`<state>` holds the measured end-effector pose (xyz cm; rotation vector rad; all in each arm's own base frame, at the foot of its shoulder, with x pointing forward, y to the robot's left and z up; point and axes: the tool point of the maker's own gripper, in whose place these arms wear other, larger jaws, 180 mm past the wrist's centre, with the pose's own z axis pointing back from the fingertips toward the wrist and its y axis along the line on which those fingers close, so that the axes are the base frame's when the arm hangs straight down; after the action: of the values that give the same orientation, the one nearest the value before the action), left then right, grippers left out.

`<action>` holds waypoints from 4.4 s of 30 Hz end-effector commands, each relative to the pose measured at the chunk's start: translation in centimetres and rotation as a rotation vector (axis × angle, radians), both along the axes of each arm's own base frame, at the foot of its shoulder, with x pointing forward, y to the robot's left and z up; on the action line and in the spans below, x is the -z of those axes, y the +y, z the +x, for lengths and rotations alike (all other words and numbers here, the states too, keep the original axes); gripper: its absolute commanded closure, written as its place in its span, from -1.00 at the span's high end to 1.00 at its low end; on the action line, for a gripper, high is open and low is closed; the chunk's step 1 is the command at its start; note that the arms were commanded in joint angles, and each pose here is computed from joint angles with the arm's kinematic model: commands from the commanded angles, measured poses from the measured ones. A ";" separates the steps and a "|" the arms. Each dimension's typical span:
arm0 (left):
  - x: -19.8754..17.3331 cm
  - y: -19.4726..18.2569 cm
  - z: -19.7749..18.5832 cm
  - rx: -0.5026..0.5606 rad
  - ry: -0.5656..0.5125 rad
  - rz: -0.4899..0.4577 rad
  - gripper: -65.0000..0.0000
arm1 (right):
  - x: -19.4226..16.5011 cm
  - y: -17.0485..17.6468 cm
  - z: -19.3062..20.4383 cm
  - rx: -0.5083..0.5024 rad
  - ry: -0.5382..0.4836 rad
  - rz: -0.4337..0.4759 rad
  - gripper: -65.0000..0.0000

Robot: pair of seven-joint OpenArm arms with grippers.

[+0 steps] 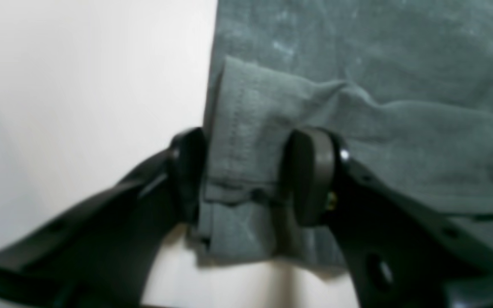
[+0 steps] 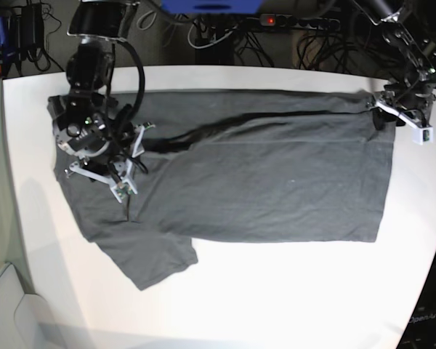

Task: Layout the t-shirt on the table in an organized manner, then fold the t-shirt properly

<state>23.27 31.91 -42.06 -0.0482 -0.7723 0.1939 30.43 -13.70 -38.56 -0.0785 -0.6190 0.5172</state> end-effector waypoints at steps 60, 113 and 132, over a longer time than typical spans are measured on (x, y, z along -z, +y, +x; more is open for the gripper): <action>-4.3 2.7 3.0 -0.106 -0.062 0.006 1.00 | -0.1 0.2 -0.2 -0.005 -0.015 0.011 -0.08; -4.4 -24.2 3.6 0.769 -0.092 0.021 -0.99 | -0.2 -0.5 -0.2 0.001 -0.016 -0.003 -0.09; -1.6 -19.1 5.0 0.724 0.058 0.282 -0.99 | 0.9 -1.1 -0.6 0.001 0.017 -0.011 -0.09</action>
<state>26.75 13.04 -41.85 -0.0560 -0.6131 -0.5961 28.81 -14.76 -40.50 -0.0807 -0.5516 0.5226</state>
